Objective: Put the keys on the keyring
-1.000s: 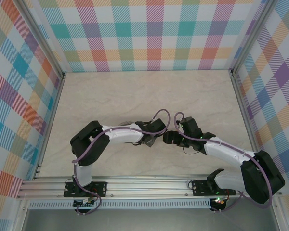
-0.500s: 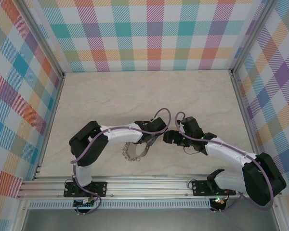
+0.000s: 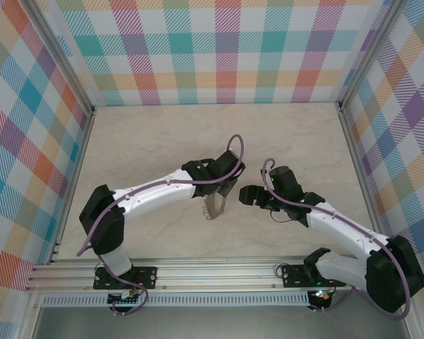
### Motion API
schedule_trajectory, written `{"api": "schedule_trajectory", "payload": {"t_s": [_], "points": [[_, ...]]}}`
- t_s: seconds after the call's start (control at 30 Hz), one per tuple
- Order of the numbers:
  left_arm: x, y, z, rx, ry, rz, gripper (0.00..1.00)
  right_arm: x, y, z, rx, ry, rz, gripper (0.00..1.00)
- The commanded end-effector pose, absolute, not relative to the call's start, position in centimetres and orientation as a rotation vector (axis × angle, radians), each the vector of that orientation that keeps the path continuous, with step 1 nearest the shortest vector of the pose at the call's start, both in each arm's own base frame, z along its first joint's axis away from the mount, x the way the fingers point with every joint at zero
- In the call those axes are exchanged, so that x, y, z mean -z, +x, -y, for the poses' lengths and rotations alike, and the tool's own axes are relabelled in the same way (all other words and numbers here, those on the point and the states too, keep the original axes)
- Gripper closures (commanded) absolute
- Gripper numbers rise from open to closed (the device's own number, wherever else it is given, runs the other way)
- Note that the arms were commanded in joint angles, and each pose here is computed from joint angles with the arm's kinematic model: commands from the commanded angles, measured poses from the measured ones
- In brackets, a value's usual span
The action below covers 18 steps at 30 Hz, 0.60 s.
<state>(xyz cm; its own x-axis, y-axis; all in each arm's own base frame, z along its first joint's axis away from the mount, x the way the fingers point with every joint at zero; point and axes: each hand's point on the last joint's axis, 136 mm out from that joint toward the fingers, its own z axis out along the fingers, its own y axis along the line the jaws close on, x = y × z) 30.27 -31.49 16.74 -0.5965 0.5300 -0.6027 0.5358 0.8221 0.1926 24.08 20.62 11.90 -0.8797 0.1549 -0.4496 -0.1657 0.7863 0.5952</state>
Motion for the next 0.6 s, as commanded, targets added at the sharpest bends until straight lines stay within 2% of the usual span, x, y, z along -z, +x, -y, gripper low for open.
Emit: {"api": "schedule_trajectory", "payload": {"t_s": [0.0,0.17,0.33,0.57], "points": [[-21.3,30.4,30.9,0.166,0.699,-2.247,1.00,-15.2,24.1,-20.9,-0.953,-0.024,-2.434,0.23],[-24.4,31.1,29.6,0.143,0.686,-2.166,1.00,-17.4,24.0,-20.8,-0.976,-0.035,-2.382,0.23],[-26.2,30.5,29.4,0.232,0.694,-2.057,1.00,-18.2,24.2,-21.0,-1.001,-0.038,-2.357,0.22],[-28.7,28.7,29.1,0.526,0.691,-1.876,1.00,-19.9,24.0,-22.0,-1.078,-0.098,-2.300,0.23]]}}
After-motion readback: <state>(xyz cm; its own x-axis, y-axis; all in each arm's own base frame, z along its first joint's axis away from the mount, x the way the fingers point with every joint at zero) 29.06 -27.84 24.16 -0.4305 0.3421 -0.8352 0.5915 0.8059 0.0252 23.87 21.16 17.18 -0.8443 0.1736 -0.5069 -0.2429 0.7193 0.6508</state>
